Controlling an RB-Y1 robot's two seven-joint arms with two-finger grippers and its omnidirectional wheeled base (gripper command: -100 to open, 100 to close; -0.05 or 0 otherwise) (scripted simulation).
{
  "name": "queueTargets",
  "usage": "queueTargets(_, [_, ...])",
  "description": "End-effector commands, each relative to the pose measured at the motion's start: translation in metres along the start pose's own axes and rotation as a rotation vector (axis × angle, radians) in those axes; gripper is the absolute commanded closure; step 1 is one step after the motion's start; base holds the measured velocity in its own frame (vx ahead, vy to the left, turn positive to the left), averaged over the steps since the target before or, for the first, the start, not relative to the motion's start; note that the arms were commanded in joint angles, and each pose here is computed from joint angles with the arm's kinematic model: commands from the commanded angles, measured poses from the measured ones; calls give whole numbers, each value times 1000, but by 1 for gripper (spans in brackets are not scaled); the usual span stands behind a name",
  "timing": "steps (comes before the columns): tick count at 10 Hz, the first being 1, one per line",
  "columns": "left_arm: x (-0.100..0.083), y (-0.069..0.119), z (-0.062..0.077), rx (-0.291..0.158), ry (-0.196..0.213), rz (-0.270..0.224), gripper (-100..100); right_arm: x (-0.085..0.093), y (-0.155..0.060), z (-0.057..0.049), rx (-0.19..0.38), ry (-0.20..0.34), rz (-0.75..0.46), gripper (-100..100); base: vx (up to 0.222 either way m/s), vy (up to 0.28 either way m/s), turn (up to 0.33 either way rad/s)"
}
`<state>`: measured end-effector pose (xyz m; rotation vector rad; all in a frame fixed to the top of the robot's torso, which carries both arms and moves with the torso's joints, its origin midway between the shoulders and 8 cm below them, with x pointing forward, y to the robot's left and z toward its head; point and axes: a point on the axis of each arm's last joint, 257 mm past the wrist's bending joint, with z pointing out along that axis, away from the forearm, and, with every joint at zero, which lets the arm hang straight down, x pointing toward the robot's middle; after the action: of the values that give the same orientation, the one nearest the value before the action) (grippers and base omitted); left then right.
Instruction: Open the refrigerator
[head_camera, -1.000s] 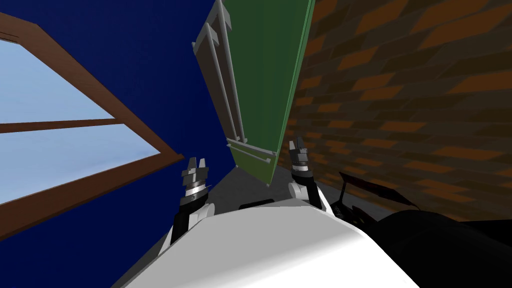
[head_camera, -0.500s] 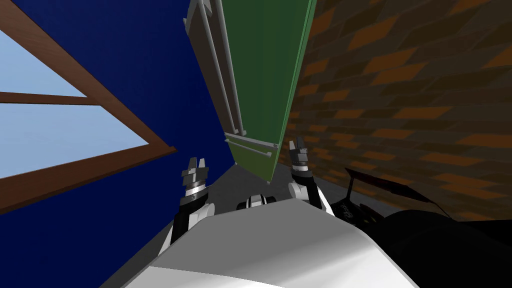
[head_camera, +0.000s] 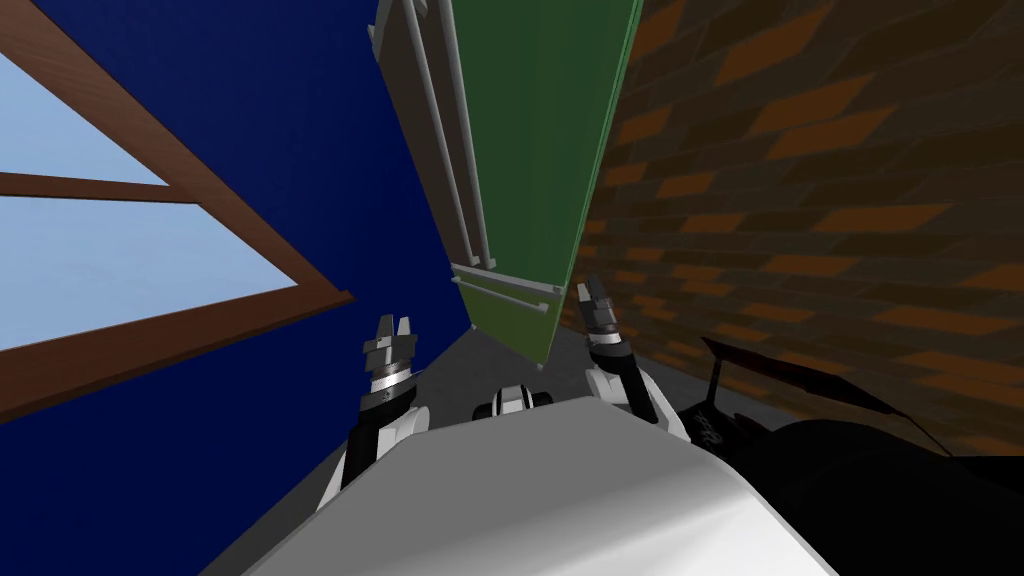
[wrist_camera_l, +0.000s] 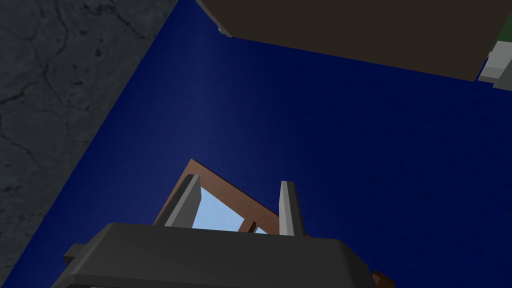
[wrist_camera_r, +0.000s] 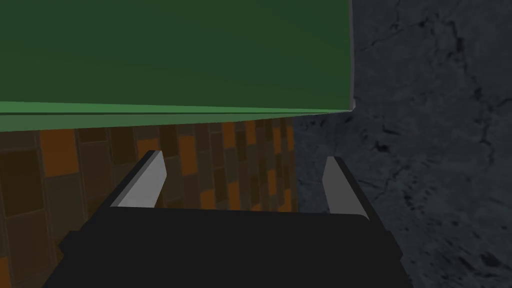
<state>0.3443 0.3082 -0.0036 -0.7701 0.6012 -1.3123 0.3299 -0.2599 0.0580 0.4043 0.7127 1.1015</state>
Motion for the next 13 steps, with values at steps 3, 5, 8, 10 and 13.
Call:
queueTargets(3, [0,0,0,0,0,0,0,-1,-10,-10,47,91,-191,-100,108,80,41])
queueTargets(5, [0,0,0,0,0,0,0,-4,-18,-17,80,130,-293,-100,95,99,59])
queueTargets(8, [0,0,0,0,0,0,0,-11,-36,-31,144,194,-462,-100,128,105,57])
queueTargets(10, [0,0,0,0,0,0,0,-19,-50,-43,196,236,-574,-100,147,135,57])
queueTargets(13, [0,0,0,0,0,0,0,-29,-65,-57,251,289,-707,-100,93,88,44])
